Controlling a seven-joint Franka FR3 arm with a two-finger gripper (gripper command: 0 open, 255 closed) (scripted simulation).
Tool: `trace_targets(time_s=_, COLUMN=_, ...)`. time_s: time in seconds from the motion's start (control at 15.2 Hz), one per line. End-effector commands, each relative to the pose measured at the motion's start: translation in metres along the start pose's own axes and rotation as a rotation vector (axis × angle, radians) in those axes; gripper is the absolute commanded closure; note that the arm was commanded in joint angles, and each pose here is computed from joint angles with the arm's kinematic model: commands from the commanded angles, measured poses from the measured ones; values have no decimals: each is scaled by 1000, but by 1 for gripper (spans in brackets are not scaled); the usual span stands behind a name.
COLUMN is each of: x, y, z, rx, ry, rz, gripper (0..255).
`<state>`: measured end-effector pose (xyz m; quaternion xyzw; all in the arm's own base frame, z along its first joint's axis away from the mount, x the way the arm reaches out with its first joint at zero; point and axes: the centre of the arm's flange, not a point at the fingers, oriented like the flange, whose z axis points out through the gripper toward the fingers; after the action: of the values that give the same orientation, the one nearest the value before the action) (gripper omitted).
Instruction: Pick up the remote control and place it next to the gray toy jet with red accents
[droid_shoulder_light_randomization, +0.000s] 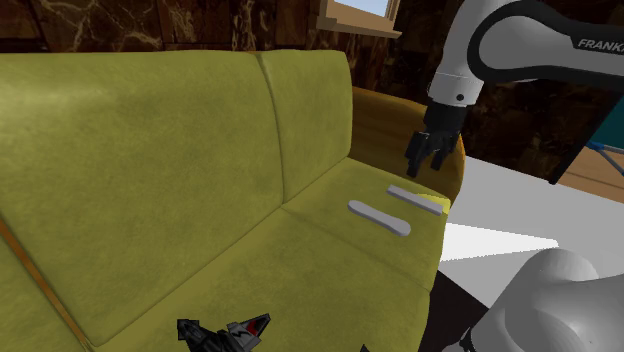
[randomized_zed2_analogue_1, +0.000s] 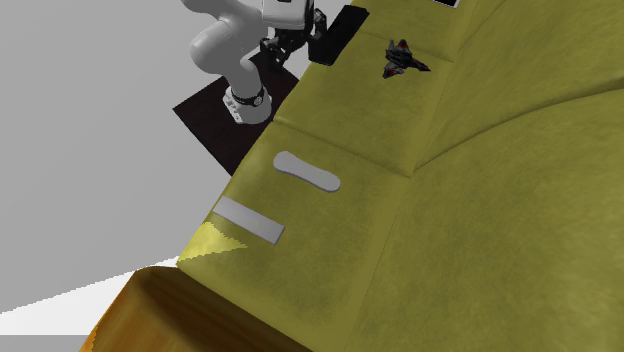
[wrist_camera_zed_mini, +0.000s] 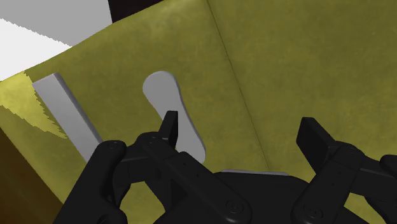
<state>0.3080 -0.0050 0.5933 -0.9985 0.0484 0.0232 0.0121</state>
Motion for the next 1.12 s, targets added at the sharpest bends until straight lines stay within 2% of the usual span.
trace_targets(time_s=0.0, x=0, y=0, z=0, rx=0, ry=0, rz=0, gripper=0)
trace_targets(time_s=1.06, x=97, y=61, z=172, rx=-39, ry=34, rz=-314, gripper=0)
